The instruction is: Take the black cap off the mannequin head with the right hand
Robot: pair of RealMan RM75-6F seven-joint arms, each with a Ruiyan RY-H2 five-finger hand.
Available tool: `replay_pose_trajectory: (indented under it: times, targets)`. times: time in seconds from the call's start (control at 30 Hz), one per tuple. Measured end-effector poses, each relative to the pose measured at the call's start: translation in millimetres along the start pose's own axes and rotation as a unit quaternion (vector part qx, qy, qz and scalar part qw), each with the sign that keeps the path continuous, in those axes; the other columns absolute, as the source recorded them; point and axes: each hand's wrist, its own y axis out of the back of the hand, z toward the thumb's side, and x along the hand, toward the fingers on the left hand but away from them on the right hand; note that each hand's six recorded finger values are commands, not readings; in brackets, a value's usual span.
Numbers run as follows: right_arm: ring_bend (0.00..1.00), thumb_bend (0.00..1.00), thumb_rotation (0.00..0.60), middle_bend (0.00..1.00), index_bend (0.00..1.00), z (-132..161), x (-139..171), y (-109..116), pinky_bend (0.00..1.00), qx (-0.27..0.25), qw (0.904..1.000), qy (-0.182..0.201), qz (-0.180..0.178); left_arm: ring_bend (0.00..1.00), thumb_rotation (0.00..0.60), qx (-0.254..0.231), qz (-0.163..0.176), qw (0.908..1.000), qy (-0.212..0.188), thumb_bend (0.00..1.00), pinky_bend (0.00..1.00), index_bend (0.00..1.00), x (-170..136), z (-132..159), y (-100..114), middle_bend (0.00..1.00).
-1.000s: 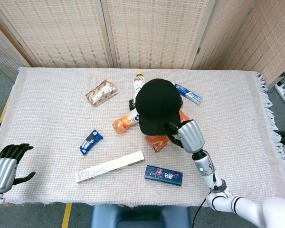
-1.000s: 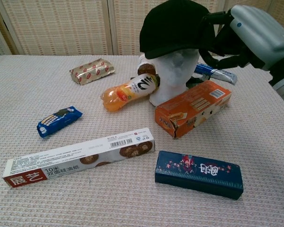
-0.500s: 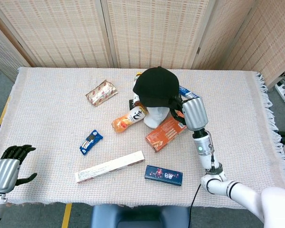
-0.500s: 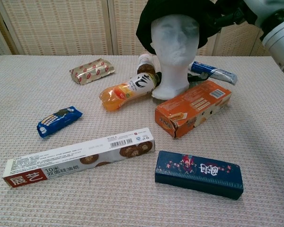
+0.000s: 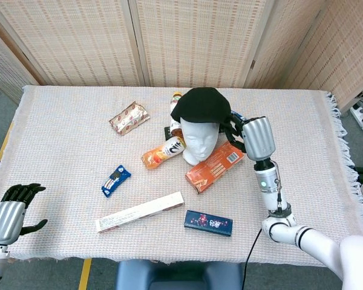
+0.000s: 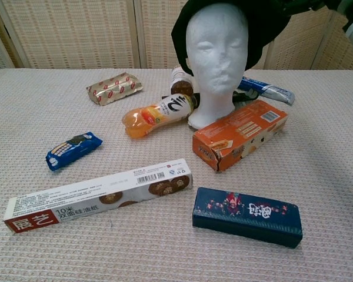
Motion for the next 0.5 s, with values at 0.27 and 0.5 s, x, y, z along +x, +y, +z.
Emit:
replay_pose_trajectory:
  times: [0.27, 0.5]
  targets:
    - [1.0, 1.0, 0.6, 1.0, 0.79, -22, -4, 18, 1.0, 0.027, 0.9994, -0.018, -0.011, 0.23, 0.6, 0.0, 0.0, 1.0, -0.003, 0.07, 0.2, 0.28, 1, 1, 0, 0.25]
    - [1.0, 1.0, 0.6, 1.0, 0.79, -49, -9, 27, 1.0, 0.058, 0.9974, -0.041, -0.01, 0.23, 0.6, 0.002, -0.002, 1.0, -0.004, 0.07, 0.2, 0.28, 2, 2, -1, 0.25]
